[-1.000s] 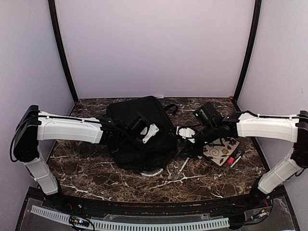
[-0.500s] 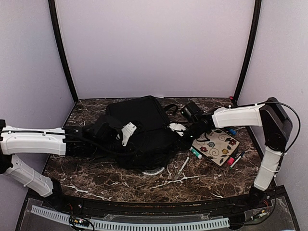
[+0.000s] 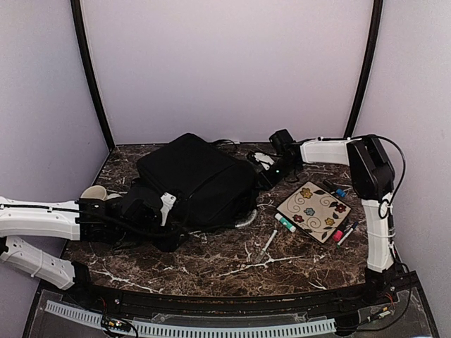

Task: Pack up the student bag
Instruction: Move the student bag to the center of the board, then rotate the student bag at the center of the board, then pick up the student bag from the center of the board, then grab the largest pocket of the student bag.

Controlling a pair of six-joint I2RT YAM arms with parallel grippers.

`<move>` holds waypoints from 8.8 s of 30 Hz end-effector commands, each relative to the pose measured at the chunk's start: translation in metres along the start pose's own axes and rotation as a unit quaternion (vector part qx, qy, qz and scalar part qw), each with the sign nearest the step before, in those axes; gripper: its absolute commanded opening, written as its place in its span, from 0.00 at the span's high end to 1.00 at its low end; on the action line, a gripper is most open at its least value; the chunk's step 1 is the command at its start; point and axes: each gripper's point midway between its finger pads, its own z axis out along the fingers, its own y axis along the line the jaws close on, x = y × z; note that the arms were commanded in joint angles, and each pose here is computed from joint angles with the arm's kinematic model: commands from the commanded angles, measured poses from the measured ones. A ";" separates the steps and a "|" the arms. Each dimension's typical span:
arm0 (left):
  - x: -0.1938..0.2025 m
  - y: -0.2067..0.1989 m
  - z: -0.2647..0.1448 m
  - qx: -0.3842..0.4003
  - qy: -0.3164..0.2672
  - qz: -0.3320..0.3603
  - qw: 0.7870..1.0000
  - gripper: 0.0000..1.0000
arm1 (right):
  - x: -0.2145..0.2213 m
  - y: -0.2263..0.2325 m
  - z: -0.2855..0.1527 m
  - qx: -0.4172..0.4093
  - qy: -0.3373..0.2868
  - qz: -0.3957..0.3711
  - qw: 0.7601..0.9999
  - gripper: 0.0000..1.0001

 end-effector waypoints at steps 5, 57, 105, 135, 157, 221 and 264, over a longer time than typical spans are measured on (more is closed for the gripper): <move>0.021 0.019 0.035 -0.053 0.007 0.003 0.999 0.44 | 0.008 0.041 -0.049 -0.048 -0.011 0.032 0.998 0.46; 0.018 0.000 0.084 0.026 0.063 -0.030 0.997 1.00 | -0.068 0.147 0.049 -0.144 -0.031 -0.073 0.986 0.51; -0.048 -0.026 0.057 -0.055 0.026 0.303 0.951 0.49 | 0.025 0.173 -0.146 -0.149 -0.103 -0.062 0.982 0.44; -0.140 -0.034 0.120 -0.016 -0.046 0.296 0.954 1.00 | 0.038 0.158 -0.130 -0.074 -0.126 -0.072 0.987 0.54; -0.165 -0.050 0.127 0.070 -0.127 0.130 0.981 1.00 | 0.013 0.153 -0.044 -0.086 -0.102 -0.018 0.991 0.55; -0.157 -0.042 0.122 0.092 -0.117 0.107 0.983 1.00 | 0.017 0.141 -0.040 -0.019 -0.107 -0.091 0.990 1.00; -0.137 -0.054 0.136 0.142 -0.094 0.074 0.983 1.00 | 0.003 0.146 -0.025 -0.054 -0.151 -0.067 0.985 0.63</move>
